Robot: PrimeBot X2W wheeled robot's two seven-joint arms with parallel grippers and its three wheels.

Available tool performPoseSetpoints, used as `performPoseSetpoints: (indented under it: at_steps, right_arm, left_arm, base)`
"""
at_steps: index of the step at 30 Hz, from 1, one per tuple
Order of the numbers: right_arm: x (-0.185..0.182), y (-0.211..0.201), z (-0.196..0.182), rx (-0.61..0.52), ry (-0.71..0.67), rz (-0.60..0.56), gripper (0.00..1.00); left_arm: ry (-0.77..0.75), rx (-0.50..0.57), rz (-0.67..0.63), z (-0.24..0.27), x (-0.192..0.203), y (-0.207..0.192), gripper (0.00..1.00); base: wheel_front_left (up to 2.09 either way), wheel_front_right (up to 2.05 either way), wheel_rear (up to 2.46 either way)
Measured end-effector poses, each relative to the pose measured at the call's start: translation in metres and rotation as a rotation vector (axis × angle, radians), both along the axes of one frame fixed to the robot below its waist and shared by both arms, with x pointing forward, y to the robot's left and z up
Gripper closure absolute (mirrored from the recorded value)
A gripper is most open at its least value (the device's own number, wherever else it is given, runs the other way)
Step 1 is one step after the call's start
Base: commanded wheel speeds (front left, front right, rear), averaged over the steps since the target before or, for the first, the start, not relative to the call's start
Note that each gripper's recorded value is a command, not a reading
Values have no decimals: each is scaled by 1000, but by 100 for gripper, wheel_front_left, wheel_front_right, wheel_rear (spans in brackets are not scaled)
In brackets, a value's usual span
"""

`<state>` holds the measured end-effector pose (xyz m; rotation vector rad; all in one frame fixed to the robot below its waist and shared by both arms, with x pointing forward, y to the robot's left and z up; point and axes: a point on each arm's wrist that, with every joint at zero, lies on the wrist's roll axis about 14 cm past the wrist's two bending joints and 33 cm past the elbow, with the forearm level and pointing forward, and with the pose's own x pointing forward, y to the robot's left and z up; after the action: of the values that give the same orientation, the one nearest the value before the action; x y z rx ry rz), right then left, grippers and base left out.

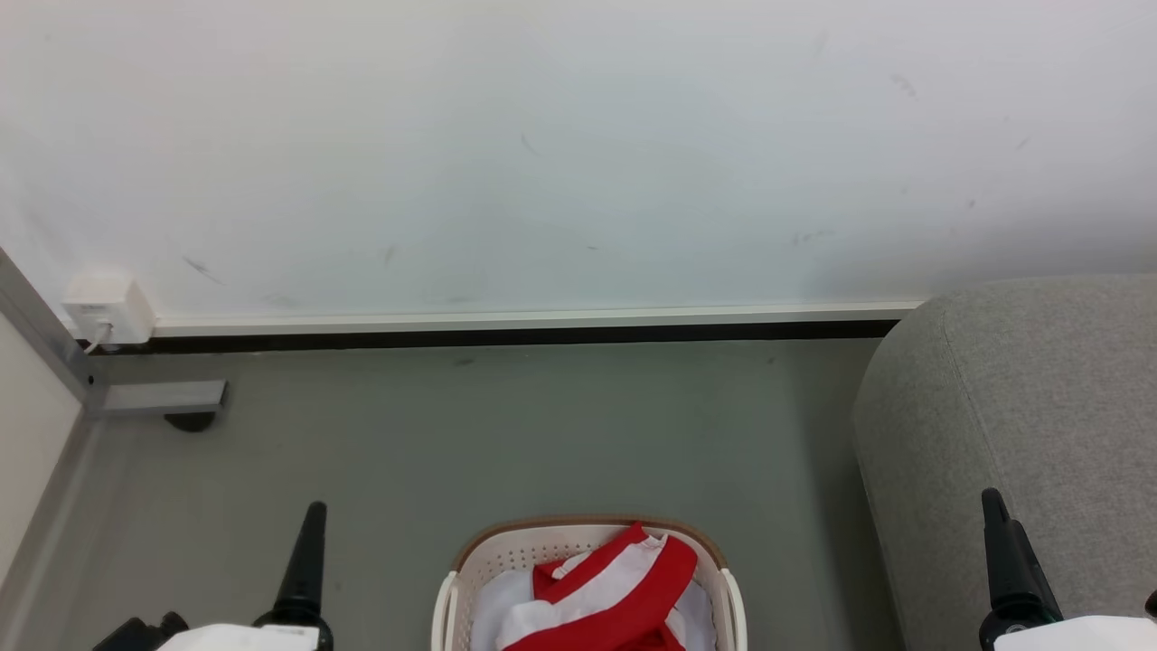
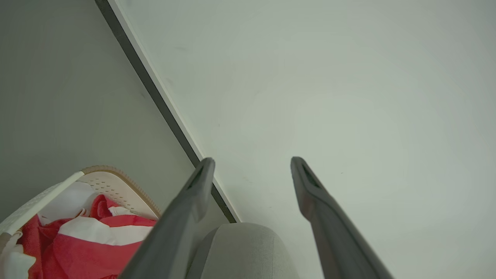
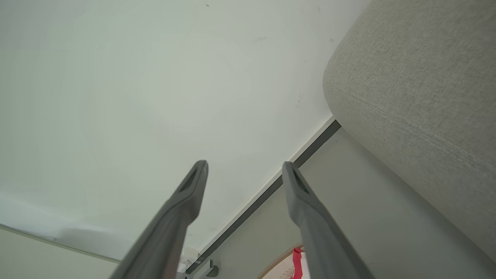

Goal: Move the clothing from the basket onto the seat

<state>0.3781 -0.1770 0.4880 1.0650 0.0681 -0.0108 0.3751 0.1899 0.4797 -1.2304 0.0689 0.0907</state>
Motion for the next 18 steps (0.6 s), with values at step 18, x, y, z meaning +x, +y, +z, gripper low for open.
performPoseSetpoints:
  at_steps: [18]
  right_arm:
    - [-1, 13, -6, -309, -8, 54, 0]
  left_arm:
    - [-6, 342, -15, 4, -3, 0, 0]
  base:
    - [0, 0, 0]
